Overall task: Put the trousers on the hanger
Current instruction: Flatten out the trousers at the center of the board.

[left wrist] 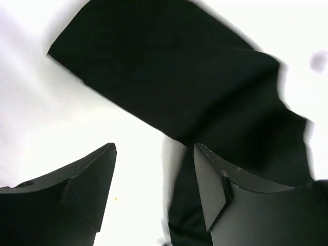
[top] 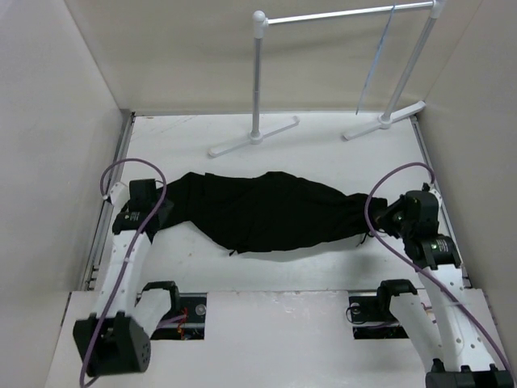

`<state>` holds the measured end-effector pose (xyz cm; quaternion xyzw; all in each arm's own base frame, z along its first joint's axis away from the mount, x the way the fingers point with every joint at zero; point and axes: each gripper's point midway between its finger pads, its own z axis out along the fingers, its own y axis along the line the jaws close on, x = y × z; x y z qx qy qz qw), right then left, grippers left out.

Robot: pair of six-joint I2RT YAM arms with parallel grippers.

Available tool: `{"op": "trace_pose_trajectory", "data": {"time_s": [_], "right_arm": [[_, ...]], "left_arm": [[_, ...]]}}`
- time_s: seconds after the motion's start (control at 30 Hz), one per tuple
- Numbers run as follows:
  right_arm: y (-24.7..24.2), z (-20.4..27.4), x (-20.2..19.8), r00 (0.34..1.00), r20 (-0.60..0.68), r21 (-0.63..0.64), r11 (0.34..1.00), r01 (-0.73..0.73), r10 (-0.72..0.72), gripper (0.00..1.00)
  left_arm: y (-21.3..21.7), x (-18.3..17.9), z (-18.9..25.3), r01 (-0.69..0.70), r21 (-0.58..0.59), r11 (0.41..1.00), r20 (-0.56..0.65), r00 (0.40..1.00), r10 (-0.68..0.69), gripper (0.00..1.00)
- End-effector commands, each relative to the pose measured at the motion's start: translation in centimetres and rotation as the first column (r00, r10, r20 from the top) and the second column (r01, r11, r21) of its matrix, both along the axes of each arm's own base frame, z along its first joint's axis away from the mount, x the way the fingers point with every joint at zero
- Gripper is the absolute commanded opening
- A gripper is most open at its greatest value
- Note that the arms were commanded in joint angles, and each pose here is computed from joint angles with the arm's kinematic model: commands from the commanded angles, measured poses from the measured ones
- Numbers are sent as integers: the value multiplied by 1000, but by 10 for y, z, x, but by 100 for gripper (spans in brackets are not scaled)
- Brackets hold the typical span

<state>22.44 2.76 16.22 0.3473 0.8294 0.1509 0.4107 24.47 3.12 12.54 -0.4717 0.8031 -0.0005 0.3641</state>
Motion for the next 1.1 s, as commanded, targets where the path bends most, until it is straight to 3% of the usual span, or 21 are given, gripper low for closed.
{"op": "trace_pose_trajectory", "data": {"time_s": [0.0,0.17,0.3,0.43,0.5,0.6,0.87,0.97,1.07], "right_arm": [[6,36,18,990,130,-31,998,-54,58,6],[13,33,18,987,124,-52,994,-100,106,7],[17,32,20,985,126,-49,992,-114,120,7],[24,29,22,984,117,-11,991,-133,134,7],[24,31,24,984,119,-7,991,-132,131,6],[15,54,34,984,154,7,996,-86,84,6],[17,191,81,911,411,68,995,-79,44,5],[20,247,76,859,510,72,993,-99,49,5],[15,260,56,844,534,73,993,-93,40,6]], "left_arm": [[-3,20,-32,-27,-176,984,9,1000,29,60],[5,26,-70,-121,-232,965,-55,992,111,48],[11,25,-93,-180,-243,953,-89,983,163,46],[36,40,-100,-252,-240,937,-77,968,241,22],[49,55,-83,-270,-244,932,-26,962,272,12],[66,84,-32,-260,-232,937,83,955,285,6],[82,123,85,-233,-222,947,262,921,288,4],[95,130,136,-241,-206,948,331,895,299,5],[122,112,145,-325,-192,926,320,871,372,5]]}}
